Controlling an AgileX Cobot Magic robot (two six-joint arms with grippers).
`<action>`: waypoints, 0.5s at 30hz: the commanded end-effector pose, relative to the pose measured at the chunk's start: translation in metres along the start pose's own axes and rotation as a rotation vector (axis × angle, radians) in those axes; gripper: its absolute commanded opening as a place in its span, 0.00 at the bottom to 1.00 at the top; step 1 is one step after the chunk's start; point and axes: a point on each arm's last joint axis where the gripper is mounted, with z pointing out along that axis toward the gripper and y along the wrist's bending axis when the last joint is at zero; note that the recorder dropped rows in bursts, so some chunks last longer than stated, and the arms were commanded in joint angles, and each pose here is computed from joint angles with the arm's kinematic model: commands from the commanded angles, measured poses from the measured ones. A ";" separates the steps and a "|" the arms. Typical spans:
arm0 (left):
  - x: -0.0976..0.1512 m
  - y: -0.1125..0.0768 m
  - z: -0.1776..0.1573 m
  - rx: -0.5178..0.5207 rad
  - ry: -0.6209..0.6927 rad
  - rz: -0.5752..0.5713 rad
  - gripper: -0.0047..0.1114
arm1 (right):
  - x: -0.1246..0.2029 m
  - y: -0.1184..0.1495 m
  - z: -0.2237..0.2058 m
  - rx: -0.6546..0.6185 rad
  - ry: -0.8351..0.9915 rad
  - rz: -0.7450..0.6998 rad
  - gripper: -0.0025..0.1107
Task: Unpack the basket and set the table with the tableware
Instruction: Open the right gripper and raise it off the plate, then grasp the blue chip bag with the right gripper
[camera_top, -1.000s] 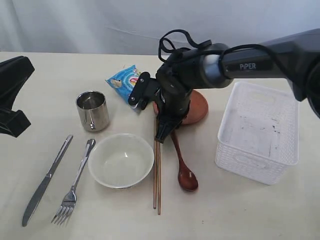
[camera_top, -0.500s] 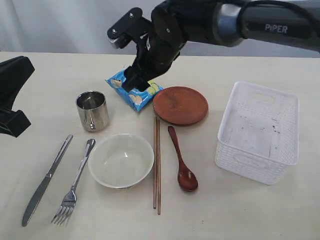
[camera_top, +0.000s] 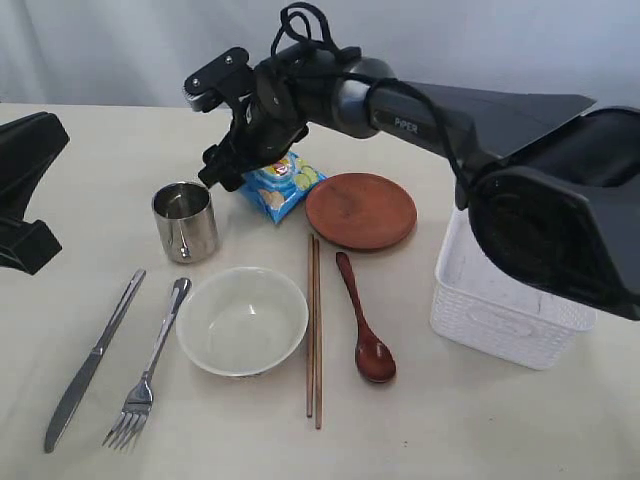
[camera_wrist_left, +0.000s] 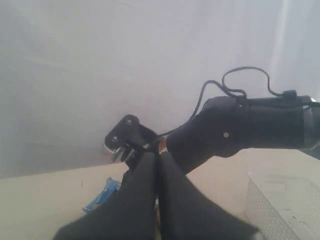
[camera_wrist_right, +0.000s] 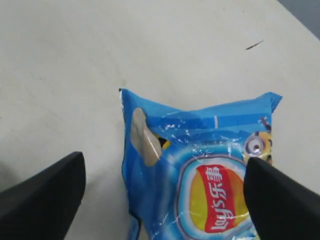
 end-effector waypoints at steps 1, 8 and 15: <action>0.001 0.000 -0.001 0.004 0.000 0.004 0.04 | 0.003 -0.004 0.010 0.026 -0.006 0.000 0.73; 0.001 0.000 -0.001 0.004 0.000 0.004 0.04 | 0.017 -0.006 0.025 0.024 0.041 0.028 0.60; 0.001 0.000 -0.001 0.004 0.000 0.004 0.04 | 0.017 -0.006 0.025 0.025 0.033 0.027 0.34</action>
